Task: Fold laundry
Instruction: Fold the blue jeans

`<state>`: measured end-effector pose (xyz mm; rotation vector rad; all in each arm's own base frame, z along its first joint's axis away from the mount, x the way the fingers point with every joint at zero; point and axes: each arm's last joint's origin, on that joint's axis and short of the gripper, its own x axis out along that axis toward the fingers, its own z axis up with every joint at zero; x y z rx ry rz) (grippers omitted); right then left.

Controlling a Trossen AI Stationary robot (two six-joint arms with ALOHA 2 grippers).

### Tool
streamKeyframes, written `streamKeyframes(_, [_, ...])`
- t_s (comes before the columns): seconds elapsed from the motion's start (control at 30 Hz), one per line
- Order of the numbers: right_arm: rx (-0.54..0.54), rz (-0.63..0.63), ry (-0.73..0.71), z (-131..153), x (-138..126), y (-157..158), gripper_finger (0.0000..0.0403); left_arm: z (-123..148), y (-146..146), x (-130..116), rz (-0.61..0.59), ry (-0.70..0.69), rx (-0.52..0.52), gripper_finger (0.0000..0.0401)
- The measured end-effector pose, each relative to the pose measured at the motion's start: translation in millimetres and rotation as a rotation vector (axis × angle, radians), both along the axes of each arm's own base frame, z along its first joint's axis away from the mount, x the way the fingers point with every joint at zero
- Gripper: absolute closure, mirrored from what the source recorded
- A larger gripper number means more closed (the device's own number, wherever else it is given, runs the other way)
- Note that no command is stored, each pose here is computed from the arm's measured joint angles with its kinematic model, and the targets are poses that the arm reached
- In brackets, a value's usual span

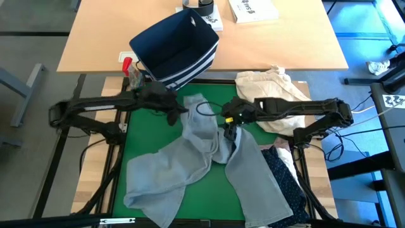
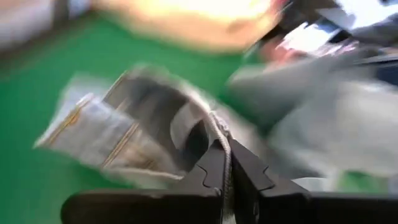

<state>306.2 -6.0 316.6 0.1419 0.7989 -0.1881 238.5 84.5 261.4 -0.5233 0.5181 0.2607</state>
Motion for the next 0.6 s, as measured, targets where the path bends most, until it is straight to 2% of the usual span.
streamKeyframes(0.13, [-0.028,-0.035,-0.017,24,-2,-9,0.0171,67,-24,-16,-0.151,-0.221,0.202,0.0397])
streamKeyframes(0.27, [-0.030,-0.071,-0.089,45,-2,-20,0.0171,103,-43,-35,-0.240,-0.350,0.327,0.0396])
streamKeyframes(0.37, [-0.019,-0.083,-0.145,52,0,-28,0.0171,114,-52,-45,-0.283,-0.401,0.378,0.0396])
streamKeyframes(0.47, [0.037,-0.067,-0.239,58,6,-35,0.0171,115,-58,-47,-0.333,-0.417,0.400,0.0395])
streamKeyframes(0.6, [0.091,-0.001,-0.381,60,26,-41,0.0171,115,-65,-45,-0.383,-0.424,0.407,0.0395])
